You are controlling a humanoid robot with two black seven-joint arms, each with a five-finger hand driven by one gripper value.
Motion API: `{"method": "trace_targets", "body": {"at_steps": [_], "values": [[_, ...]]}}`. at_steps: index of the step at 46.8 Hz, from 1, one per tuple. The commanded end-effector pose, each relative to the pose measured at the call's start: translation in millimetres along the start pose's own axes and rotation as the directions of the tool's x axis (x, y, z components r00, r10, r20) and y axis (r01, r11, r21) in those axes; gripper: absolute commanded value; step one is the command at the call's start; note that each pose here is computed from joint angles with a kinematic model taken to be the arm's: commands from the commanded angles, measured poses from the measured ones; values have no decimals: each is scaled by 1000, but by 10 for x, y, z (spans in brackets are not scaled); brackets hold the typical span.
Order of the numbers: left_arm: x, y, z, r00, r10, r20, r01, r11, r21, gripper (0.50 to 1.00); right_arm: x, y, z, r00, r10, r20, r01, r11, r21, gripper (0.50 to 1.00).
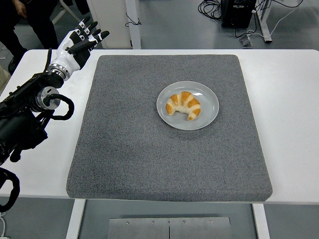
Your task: Place the bread on the plate
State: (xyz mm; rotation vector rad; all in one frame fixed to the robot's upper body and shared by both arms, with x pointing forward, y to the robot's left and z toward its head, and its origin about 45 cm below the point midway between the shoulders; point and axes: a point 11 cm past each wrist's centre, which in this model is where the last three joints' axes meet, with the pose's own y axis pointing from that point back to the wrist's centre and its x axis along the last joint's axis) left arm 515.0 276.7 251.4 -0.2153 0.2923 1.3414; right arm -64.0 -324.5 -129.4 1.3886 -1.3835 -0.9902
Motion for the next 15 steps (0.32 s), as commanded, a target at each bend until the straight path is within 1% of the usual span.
{"method": "trace_targets", "body": {"at_steps": [1, 4, 7, 9, 10, 15], "values": [[12, 2, 16, 1000, 1, 3, -1, 1000, -2, 980, -14, -2, -6, 1000, -4, 10, 4, 1000, 2, 1000], [9, 2, 11, 1000, -1, 4, 1, 1000, 0, 980, -42, -6, -16, 1000, -13, 12, 13, 1000, 4, 1000], [13, 6, 4, 1000, 0, 4, 0, 1000, 1, 980, 3, -5, -14, 1000, 5, 8, -5, 1000, 3, 1000], [15, 9, -3, 1000, -1, 3, 1, 1000, 2, 980, -20, -3, -7, 1000, -9, -1, 9, 1000, 1, 1000], [8, 8, -8, 1000, -2, 2, 2, 1000, 3, 980, -60, -4, -11, 1000, -22, 6, 22, 1000, 3, 1000], [46, 31, -34, 1000, 3, 5, -3, 1000, 9, 980, -64, -1, -4, 1000, -22, 3, 22, 1000, 2, 1000]]}}
